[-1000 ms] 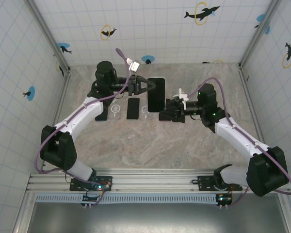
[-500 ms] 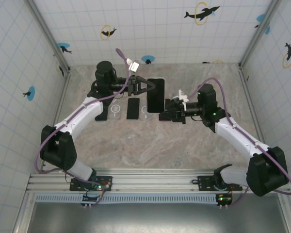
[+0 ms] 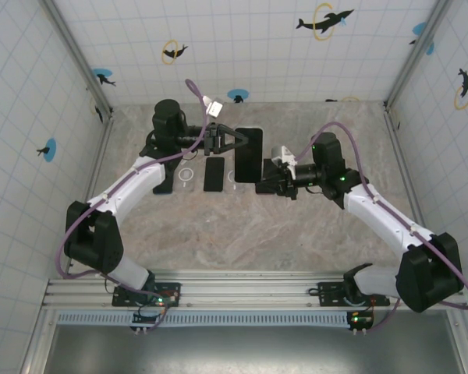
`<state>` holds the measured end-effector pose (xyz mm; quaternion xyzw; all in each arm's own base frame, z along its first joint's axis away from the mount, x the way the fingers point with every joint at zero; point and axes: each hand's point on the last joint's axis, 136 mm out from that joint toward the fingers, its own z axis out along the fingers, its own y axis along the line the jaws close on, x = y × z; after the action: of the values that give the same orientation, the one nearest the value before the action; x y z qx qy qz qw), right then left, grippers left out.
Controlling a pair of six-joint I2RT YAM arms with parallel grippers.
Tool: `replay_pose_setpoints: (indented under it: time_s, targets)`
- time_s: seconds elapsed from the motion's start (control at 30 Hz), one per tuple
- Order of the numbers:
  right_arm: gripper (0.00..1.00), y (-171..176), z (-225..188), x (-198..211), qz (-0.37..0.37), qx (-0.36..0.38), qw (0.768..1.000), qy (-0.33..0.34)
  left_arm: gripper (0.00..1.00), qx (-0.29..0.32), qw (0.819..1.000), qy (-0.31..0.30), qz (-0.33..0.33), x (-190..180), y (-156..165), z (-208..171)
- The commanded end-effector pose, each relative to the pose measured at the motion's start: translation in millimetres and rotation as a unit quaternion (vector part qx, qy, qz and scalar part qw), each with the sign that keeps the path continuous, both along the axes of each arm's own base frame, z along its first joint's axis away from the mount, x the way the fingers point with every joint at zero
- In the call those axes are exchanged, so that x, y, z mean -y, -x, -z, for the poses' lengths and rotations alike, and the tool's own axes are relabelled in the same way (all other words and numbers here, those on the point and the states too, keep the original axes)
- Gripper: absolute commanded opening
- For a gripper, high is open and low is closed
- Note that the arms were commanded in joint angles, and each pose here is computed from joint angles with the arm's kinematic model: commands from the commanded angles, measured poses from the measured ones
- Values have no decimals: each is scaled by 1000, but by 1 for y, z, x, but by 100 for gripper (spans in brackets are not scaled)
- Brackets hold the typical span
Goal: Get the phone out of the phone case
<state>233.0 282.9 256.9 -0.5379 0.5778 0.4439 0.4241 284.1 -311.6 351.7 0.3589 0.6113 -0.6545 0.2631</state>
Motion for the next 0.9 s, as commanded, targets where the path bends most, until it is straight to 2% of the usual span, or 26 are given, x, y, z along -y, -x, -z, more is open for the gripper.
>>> replay_pose_setpoints:
  time_s: [0.0, 0.43, 0.7, 0.87]
  targets:
    - [23, -19, -16, -3, 28, 61, 998, 3, 0, -10, 999, 2, 52, -4, 29, -13]
    - [18, -23, -8, -6, 27, 115, 991, 57, 0, -29, 999, -3, 42, -4, 29, -10]
    - [17, -31, -12, -9, 40, 176, 979, 91, 0, -41, 998, -6, 44, -2, 32, -7]
    - [17, -35, -20, -11, 53, 193, 976, 83, 0, -47, 998, -8, 44, 0, 35, -5]
